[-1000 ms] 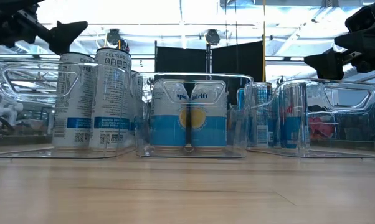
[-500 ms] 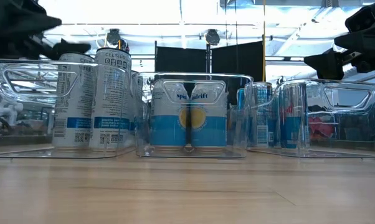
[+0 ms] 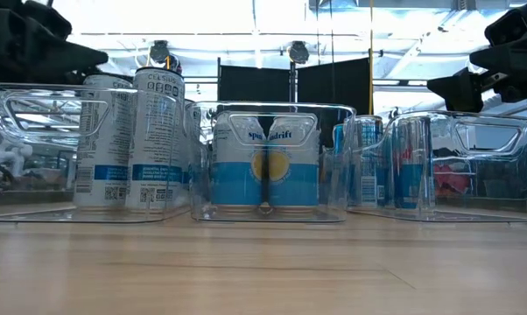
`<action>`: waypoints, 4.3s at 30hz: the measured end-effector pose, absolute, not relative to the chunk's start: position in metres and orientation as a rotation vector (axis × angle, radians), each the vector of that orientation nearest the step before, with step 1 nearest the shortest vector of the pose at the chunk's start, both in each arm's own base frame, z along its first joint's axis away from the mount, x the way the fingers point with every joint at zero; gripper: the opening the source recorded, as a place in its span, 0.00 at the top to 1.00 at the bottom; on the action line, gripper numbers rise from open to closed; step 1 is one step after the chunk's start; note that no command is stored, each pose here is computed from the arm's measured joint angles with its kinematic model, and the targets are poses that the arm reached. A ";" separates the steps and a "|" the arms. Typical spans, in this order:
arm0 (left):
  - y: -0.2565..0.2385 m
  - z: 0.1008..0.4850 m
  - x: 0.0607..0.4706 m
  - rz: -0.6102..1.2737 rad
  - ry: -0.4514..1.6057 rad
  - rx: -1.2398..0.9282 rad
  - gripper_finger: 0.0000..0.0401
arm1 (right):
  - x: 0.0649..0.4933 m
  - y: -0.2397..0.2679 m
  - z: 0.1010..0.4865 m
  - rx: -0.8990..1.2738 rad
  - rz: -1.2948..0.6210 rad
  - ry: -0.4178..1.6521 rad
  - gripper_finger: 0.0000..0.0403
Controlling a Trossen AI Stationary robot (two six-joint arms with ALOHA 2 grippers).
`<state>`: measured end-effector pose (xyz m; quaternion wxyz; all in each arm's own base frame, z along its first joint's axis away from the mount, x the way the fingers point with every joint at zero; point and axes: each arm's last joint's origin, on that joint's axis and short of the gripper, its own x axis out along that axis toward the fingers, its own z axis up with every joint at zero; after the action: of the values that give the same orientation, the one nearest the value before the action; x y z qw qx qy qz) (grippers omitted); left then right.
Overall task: Sort soda cans
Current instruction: Return to Home Position
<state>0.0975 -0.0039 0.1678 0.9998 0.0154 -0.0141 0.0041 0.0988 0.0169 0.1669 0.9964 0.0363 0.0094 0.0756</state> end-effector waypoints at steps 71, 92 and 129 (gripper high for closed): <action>0.012 0.167 0.098 0.234 -0.018 0.032 0.03 | 0.099 0.010 0.170 0.201 -0.082 -0.025 0.21; 0.012 0.167 0.098 0.234 -0.018 0.032 0.03 | 0.099 0.010 0.170 0.201 -0.082 -0.025 0.21; 0.012 0.167 0.098 0.234 -0.018 0.032 0.03 | 0.099 0.010 0.170 0.201 -0.082 -0.025 0.21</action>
<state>0.0976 0.0117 0.1671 0.9930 0.0161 -0.0092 0.1166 0.0990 0.0101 0.1698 0.9940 0.1003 -0.0124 -0.0407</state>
